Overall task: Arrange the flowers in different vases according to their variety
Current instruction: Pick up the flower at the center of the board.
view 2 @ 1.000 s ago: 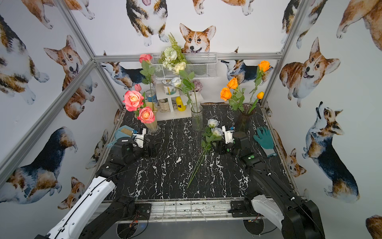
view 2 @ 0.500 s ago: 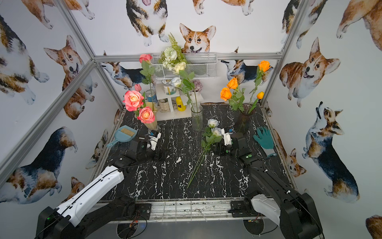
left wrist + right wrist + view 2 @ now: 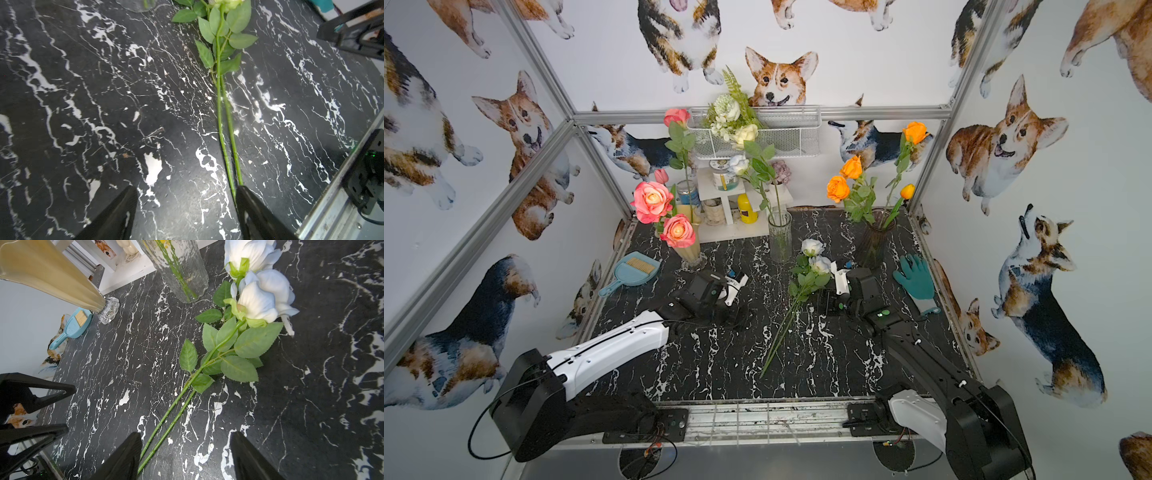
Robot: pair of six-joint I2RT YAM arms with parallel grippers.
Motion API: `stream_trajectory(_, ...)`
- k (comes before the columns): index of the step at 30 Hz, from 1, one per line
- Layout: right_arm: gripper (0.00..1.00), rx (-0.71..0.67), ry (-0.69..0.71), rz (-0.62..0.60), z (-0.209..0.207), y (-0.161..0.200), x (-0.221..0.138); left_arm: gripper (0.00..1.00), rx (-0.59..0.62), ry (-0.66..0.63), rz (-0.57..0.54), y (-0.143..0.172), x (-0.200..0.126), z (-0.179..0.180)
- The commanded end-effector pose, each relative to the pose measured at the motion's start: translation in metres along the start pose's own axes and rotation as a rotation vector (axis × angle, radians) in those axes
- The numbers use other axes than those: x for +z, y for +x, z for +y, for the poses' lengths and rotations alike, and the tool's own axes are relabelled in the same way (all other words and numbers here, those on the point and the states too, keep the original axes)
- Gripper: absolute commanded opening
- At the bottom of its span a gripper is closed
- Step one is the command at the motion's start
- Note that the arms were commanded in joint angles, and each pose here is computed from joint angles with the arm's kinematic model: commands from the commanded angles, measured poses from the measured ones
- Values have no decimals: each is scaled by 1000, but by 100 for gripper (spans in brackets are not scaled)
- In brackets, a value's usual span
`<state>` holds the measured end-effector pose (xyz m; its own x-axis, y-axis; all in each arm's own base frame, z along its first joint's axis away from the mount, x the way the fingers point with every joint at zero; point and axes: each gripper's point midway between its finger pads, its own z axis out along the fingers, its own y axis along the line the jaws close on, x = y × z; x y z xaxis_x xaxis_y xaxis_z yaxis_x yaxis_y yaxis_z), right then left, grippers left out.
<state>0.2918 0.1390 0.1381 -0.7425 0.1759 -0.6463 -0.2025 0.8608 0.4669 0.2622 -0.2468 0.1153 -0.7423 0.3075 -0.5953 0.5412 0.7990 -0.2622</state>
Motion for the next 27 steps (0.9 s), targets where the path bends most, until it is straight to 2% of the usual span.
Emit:
stream_trajectory(1,73,23,40,1,-11,3,-2,80,13,14,7,-9,15,-13)
stream_trajectory(8,74,72,71,-9,-31,7,-9,69,25,25,90,-5,58,-33)
stream_trajectory(14,73,97,71,-15,-41,10,-14,61,42,-40,132,-5,89,-35)
stream_trajectory(21,73,110,75,-21,-47,12,-17,49,54,-128,150,-11,108,-25)
stream_trajectory(27,74,115,76,-24,-50,10,-16,48,65,-120,166,-12,120,-31)
